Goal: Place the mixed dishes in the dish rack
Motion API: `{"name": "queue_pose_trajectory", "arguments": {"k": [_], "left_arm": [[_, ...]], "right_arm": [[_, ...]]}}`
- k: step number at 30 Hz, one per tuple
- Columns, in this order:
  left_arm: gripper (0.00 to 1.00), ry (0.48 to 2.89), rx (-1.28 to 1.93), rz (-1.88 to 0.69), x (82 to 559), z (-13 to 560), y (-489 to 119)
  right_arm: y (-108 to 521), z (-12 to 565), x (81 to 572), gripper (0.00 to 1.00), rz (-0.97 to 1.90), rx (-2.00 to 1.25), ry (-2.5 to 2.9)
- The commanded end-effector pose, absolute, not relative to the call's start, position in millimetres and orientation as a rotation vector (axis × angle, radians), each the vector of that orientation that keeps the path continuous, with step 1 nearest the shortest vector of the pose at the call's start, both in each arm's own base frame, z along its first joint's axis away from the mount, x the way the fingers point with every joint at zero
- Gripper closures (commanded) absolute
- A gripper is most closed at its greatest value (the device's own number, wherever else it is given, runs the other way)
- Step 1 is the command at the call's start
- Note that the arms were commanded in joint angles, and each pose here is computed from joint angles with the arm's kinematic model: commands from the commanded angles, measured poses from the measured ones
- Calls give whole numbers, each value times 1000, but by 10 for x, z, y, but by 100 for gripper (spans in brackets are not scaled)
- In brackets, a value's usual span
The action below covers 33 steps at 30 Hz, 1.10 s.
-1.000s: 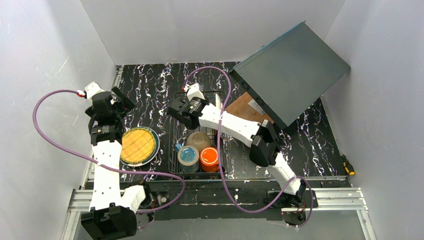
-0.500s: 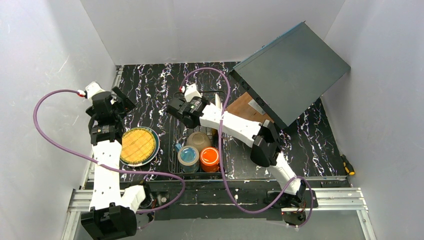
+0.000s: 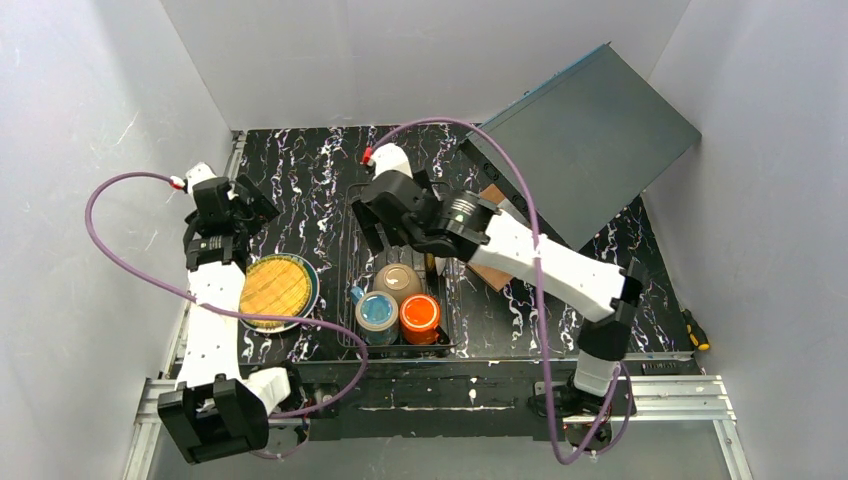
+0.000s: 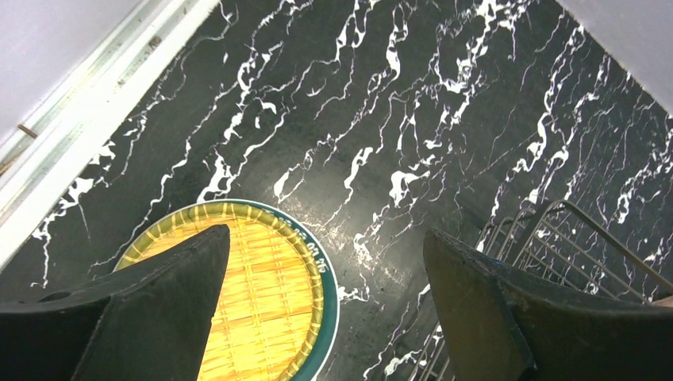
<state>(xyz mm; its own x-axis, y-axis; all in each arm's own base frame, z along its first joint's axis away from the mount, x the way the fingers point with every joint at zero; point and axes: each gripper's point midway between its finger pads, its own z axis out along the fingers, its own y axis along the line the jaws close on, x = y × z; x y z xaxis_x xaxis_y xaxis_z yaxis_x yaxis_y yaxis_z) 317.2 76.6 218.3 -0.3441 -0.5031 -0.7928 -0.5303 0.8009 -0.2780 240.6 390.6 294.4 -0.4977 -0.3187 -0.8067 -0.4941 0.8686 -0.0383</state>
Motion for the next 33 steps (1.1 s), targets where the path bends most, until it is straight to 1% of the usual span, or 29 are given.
{"name": "queue_pose_trajectory", "arguments": {"k": [1,5,9,11,13,15,18,21,25,29,32,33], "left_arm": [[9,2091,-743,-8,3184,1997,625],[9,2185,-718,-8,3220,1845,551],[6,2306,-681,74,3186,1665,504],[4,2394,-697,112,3112,1523,458],[4,2483,-745,76,2961,1366,360],[6,2542,-777,33,2768,1206,259],[16,2586,-739,-2,2528,1025,135],[17,2641,-691,12,2360,989,61],[18,2700,-578,96,2226,970,26],[22,2768,-519,189,2166,890,-13],[23,2789,-506,352,2131,847,55],[24,2790,-508,399,2111,830,93]], "right_arm": [[4065,2950,2214,2,468,-691,2085],[3968,2986,2102,2,524,-701,2078],[3864,3029,2044,2,554,-691,2062],[3795,2998,2021,2,556,-686,2062],[3731,3004,2015,0,565,-671,2057],[3685,3007,2006,0,579,-660,2050],[3646,2992,1994,0,603,-652,2041],[3643,2989,1977,0,627,-660,2027],[3610,3002,1963,0,637,-660,2016],[3579,2997,1951,0,648,-648,2009],[3559,2969,1944,0,648,-644,2016],[3550,2964,1941,0,646,-643,2017]]}}
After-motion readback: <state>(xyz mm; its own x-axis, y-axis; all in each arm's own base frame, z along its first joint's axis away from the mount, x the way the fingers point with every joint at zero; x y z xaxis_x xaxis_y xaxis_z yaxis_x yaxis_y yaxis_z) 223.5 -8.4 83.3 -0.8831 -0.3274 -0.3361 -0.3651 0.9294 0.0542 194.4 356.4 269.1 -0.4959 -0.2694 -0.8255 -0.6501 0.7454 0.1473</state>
